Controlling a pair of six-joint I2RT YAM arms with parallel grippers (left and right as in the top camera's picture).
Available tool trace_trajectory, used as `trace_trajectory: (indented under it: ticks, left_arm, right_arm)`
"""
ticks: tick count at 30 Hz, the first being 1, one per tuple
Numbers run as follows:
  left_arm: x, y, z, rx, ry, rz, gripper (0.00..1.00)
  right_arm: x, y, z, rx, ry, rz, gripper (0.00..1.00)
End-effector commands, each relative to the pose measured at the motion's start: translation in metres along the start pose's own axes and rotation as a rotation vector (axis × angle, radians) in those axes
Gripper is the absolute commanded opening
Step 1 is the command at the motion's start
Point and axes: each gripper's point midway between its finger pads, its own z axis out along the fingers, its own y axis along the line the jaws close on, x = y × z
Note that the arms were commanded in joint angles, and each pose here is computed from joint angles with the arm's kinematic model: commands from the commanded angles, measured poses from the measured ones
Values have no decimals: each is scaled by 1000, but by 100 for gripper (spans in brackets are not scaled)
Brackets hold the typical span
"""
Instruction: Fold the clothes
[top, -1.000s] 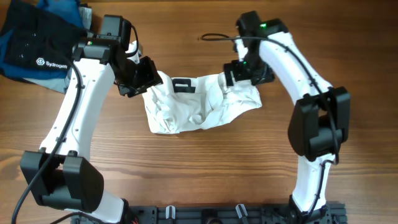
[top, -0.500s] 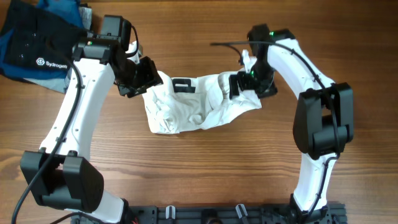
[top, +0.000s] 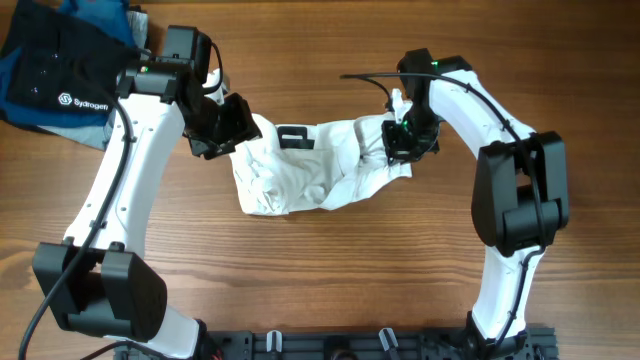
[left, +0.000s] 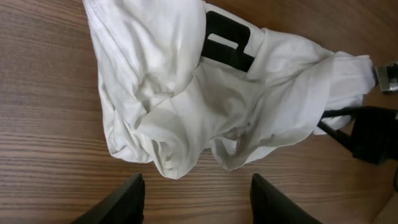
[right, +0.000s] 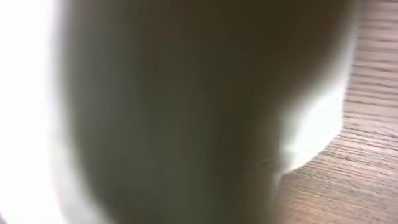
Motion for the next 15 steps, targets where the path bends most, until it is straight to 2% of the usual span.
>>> trace_trajectory:
  ticks: [1, 15]
  left_arm:
    - [1, -4, -8, 12, -20, 10, 54]
    - [-1, -4, -8, 16, -26, 12, 55]
  right_arm:
    - [-6, -35, -10, 92, -40, 180, 4]
    - [3, -100, -24, 71, -13, 392, 4]
